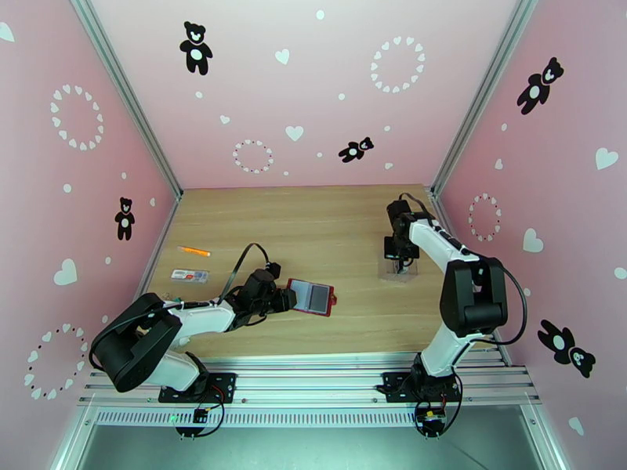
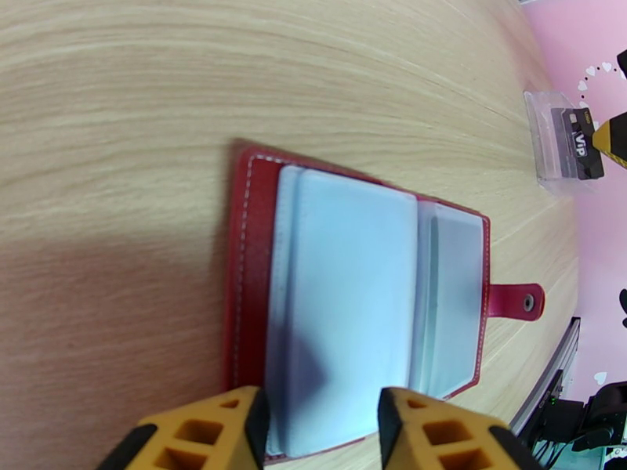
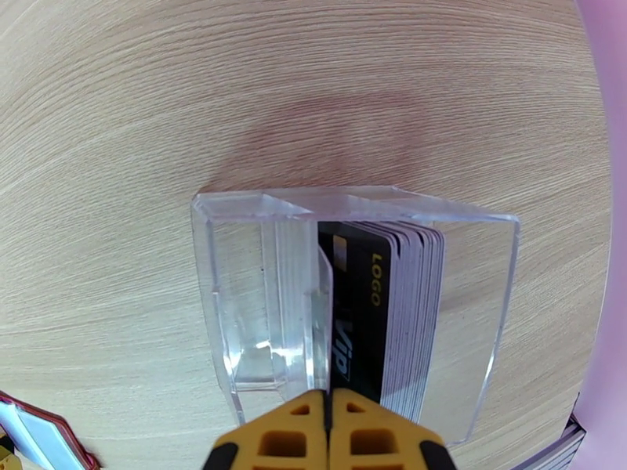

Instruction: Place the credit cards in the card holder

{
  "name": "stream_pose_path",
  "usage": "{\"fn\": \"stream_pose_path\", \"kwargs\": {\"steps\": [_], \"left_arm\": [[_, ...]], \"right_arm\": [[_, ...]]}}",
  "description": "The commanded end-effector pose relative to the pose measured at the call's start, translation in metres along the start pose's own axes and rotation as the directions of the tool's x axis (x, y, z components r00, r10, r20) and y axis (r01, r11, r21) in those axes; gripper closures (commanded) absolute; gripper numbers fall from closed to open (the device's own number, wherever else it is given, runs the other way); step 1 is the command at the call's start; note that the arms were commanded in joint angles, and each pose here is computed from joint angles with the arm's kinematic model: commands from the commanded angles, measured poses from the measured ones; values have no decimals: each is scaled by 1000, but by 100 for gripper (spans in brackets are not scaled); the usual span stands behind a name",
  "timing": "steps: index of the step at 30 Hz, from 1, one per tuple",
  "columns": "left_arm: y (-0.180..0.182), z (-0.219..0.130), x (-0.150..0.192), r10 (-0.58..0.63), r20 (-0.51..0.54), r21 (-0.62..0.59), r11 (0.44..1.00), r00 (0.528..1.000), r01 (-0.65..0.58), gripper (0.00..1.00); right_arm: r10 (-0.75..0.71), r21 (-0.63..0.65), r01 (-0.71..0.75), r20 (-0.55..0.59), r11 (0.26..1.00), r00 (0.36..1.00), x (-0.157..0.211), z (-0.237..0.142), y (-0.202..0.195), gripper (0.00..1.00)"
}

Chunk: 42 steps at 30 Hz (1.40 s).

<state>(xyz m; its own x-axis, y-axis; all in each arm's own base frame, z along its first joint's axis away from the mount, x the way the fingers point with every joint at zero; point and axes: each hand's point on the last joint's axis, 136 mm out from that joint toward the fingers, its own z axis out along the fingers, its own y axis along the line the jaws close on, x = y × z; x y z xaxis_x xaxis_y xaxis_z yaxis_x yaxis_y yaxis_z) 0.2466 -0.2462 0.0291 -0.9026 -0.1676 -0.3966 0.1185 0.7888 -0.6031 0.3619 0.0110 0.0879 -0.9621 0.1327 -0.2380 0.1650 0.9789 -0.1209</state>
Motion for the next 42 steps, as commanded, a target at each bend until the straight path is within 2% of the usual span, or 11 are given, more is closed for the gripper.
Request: {"fn": "stream_pose_path", "kwargs": {"steps": [1, 11, 14, 20, 26, 28, 34, 42], "left_arm": [[23, 3, 15, -22, -45, -65, 998, 999, 19, 57], [23, 2, 14, -25, -38, -65, 998, 999, 22, 57], [21, 0, 13, -27, -36, -62, 998, 999, 25, 57], [19, -15, 8, -44, 1, -65, 997, 999, 44, 57], [11, -25, -2, -33, 20, -74, 997, 999, 34, 56], [8, -26, -7, -30, 25, -83, 996, 999, 32, 57], [8, -14, -15, -33, 7, -96, 995, 999, 33, 57], [18, 4, -5, -73, -29, -102, 992, 997, 70, 59]], "right_arm": [[18, -20, -18, 35, 1000, 999, -2, -21, -1, 100], [91, -128, -81, 76, 988, 993, 7, -53, 6, 100], [116, -225, -95, 86, 970, 989, 14, -66, 19, 100], [110, -514, -49, 89, 857, 990, 45, -95, 81, 100], [45, -657, 28, 94, 753, 995, 97, -111, 158, 100], [19, -676, 37, 75, 736, 997, 113, -105, 179, 100], [-24, -658, 73, 83, 750, 996, 142, -91, 219, 100], [-51, -624, 63, 36, 779, 998, 157, -56, 246, 100]]}}
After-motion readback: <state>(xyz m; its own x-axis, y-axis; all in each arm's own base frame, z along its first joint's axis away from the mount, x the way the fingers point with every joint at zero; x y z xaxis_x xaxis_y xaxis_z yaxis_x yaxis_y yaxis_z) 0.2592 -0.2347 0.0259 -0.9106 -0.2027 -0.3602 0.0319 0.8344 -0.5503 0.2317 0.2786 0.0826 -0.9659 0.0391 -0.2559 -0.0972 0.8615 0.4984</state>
